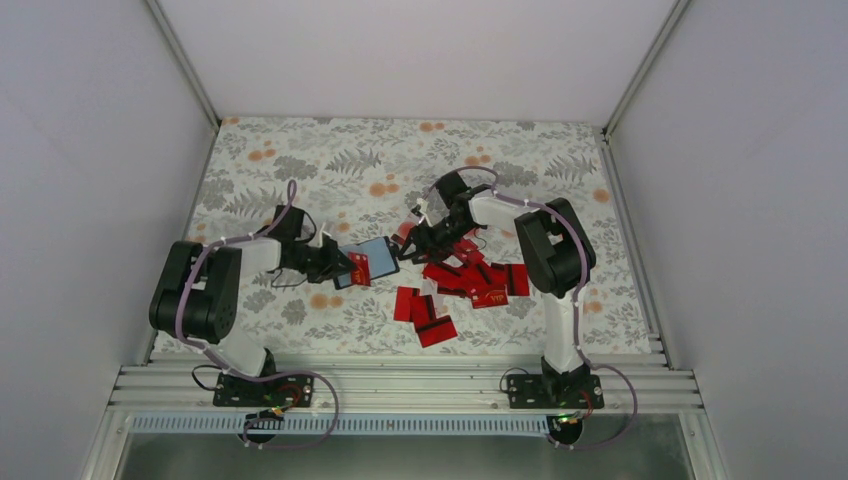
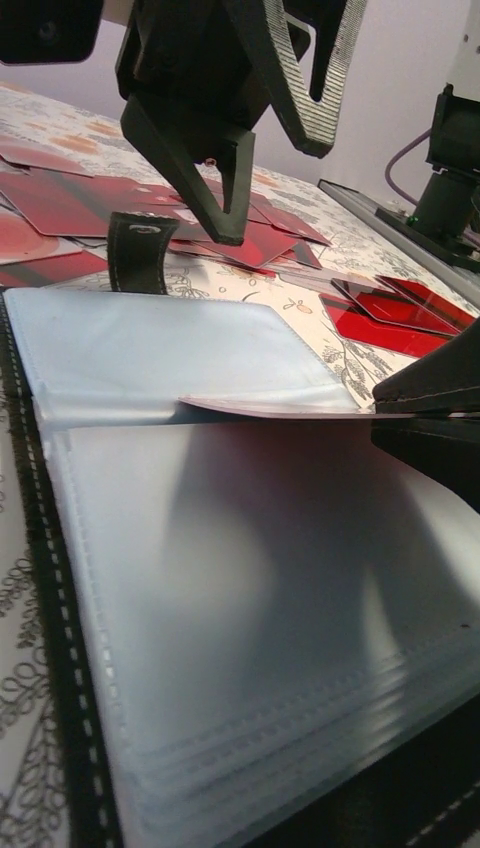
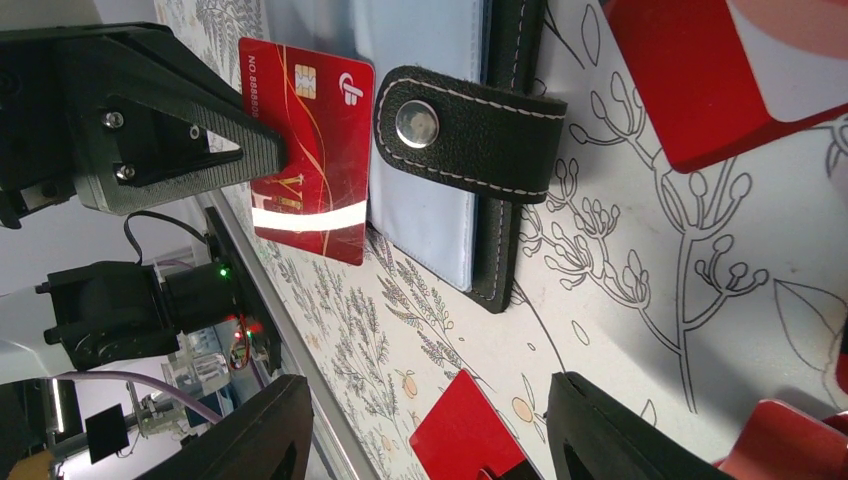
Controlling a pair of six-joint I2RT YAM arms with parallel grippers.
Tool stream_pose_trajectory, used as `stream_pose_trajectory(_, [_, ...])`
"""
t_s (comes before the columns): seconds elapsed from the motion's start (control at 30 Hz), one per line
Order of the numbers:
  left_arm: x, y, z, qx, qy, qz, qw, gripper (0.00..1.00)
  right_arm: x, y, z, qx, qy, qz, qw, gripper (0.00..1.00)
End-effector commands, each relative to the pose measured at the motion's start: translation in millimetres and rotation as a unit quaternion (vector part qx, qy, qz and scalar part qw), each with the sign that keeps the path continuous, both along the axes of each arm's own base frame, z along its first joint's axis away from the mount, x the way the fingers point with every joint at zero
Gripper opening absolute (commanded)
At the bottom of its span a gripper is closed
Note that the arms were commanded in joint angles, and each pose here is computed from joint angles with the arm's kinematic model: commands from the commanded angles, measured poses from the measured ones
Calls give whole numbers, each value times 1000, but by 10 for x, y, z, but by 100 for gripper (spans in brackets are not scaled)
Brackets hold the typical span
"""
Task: Put the credit cards into the card holder
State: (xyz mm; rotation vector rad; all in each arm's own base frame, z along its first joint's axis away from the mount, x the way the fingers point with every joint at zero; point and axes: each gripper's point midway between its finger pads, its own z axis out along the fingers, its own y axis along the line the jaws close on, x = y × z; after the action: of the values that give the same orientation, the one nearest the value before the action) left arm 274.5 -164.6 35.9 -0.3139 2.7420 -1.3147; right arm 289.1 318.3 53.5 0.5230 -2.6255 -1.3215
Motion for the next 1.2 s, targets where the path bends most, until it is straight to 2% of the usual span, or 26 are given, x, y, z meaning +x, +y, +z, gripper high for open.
stream_pose_trajectory(0.0, [106, 6, 18, -4, 0, 7, 1000, 2, -30, 34, -14, 4, 0, 9, 1000, 60])
stream_pose_trajectory(0.63, [322, -30, 87, -10, -35, 0, 999, 2, -21, 37, -44, 1, 4, 11, 1000, 60])
stream_pose_trajectory(1.17, [304, -36, 73, -20, -62, 6, 998, 2, -26, 56, -88, 6, 15, 10, 1000, 60])
